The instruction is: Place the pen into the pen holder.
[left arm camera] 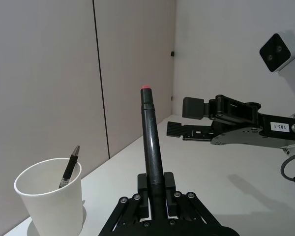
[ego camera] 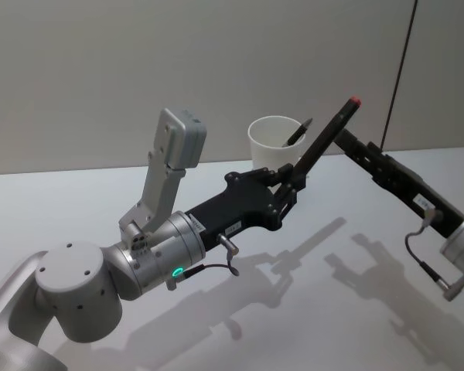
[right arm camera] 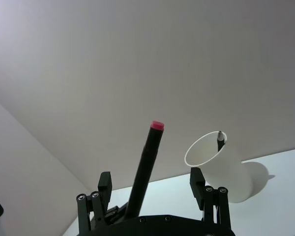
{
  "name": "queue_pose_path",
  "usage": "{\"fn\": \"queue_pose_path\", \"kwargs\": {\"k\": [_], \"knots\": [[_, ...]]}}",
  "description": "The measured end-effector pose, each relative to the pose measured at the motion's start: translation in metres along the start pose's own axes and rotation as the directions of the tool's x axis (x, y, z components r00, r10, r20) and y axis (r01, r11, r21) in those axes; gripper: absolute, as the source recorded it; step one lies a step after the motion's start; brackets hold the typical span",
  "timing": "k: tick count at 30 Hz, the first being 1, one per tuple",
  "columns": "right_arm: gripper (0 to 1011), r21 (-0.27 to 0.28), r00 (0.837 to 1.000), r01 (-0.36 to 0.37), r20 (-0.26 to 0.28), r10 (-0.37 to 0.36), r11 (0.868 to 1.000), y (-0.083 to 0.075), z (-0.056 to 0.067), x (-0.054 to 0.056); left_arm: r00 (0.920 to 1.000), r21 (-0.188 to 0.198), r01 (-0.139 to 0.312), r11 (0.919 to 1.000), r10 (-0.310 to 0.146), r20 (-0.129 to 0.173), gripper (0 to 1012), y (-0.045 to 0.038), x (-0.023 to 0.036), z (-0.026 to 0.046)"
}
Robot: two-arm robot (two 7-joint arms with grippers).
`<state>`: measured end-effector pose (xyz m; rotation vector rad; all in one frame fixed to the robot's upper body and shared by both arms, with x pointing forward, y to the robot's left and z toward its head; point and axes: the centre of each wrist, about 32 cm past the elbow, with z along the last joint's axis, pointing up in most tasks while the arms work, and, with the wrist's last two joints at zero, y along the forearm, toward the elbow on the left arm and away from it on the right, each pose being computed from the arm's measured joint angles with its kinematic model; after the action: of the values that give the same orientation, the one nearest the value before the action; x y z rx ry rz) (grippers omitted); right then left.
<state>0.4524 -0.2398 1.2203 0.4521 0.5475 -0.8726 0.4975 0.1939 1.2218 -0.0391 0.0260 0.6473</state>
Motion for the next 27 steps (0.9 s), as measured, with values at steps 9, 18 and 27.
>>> {"fn": "queue_pose_path", "kwargs": {"k": [9,18,27], "knots": [[1002,-0.001,0.997,-0.018,-0.076,0.018,1.0,0.011,-0.002,-0.008,1.0,0.0,0.0,1.0,0.0,0.0,191,0.0,0.0,0.0],[1001,0.005,0.993,-0.007,-0.116,0.008,1.0,0.02,-0.004,-0.014,1.0,0.0,0.0,1.0,0.0,0.0,191,0.0,0.0,0.0],[1001,0.012,0.99,0.022,-0.143,-0.02,1.0,0.026,-0.007,-0.018,1.0,0.0,0.0,1.0,0.0,0.0,191,0.0,0.0,0.0]]}}
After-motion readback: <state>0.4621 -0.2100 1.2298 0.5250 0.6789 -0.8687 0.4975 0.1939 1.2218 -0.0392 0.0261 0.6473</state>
